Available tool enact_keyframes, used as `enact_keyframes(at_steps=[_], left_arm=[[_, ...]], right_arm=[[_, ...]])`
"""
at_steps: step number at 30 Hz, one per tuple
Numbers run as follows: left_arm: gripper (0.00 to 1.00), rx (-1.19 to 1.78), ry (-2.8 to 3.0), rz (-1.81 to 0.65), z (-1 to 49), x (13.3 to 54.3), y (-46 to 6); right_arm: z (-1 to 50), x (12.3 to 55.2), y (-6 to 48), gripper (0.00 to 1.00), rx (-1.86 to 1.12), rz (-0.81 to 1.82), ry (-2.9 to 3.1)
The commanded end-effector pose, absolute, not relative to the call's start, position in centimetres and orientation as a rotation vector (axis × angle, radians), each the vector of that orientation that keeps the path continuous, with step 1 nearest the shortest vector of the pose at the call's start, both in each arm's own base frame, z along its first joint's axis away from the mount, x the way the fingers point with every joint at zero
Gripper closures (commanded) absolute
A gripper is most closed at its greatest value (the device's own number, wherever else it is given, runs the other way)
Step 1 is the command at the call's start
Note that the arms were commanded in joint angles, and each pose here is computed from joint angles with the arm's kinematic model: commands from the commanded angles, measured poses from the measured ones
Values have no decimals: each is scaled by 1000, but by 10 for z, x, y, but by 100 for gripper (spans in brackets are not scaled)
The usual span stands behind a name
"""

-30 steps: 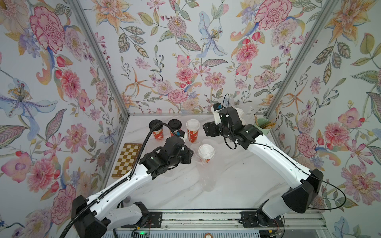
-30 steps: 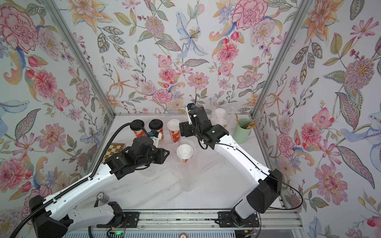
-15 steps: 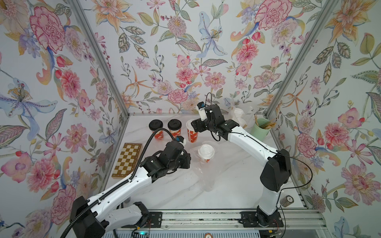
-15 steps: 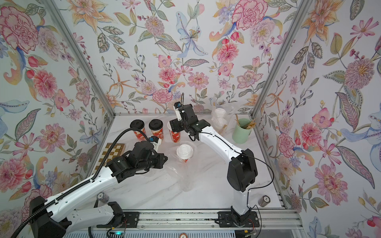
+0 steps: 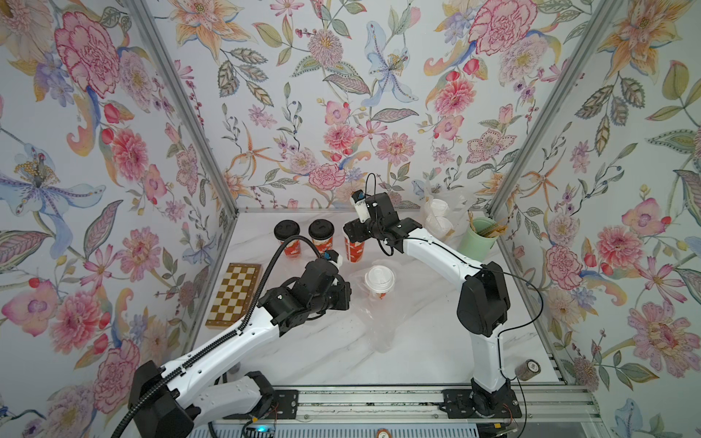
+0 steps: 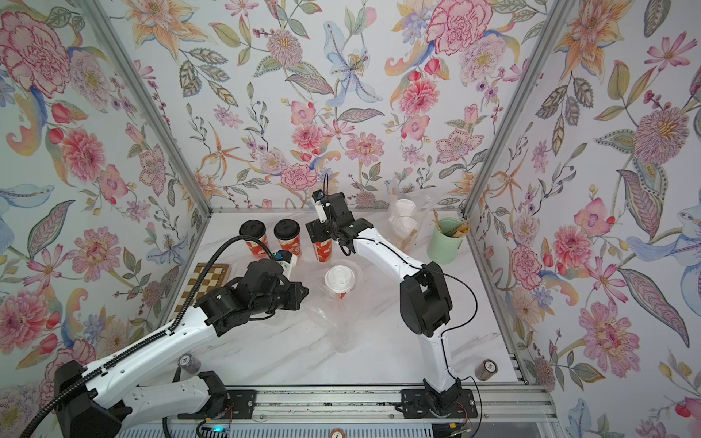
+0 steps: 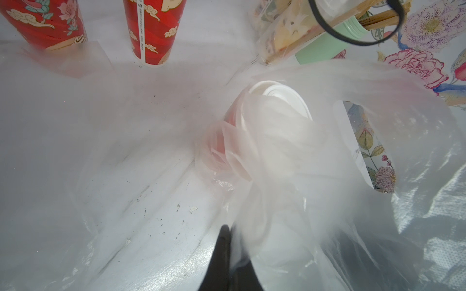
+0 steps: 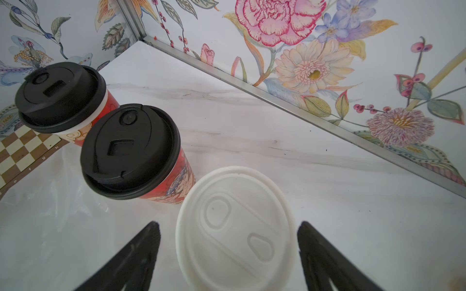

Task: Pack milk tea into plastic carrier bags
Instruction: Pick up the milk tea cup at the center of the board.

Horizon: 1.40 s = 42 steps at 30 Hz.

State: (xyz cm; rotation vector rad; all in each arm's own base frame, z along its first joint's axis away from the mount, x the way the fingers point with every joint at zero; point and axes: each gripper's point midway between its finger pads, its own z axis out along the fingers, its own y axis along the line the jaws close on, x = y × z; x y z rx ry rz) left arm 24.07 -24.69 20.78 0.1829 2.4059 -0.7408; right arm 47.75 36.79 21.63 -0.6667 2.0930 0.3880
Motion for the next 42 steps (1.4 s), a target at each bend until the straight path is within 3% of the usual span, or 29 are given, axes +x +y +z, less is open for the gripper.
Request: enact_keyframes(at_steps=[1,22,26,32,38,42], left_arm=[[93,156,2398,-741,210,243,-244],[93,150,2392,-739,212,244,-242],[89,147,2385,-745,215,244,-243],[80,148,2373,-765,222,242,-243],[64,165,2352,-803,231,238,-245],[61,174,2344,-834,234,234,-246]], right_arm=[[218,485,370,13,-674,386,2073],[178,488,365,21,-707,308,2151],[178,487,364,27,-704,304,2154],[214,486,361,32,-672,307,2095],[270,474,357,36,-637,317,2004],[305,461,350,37,-620,316,1957]])
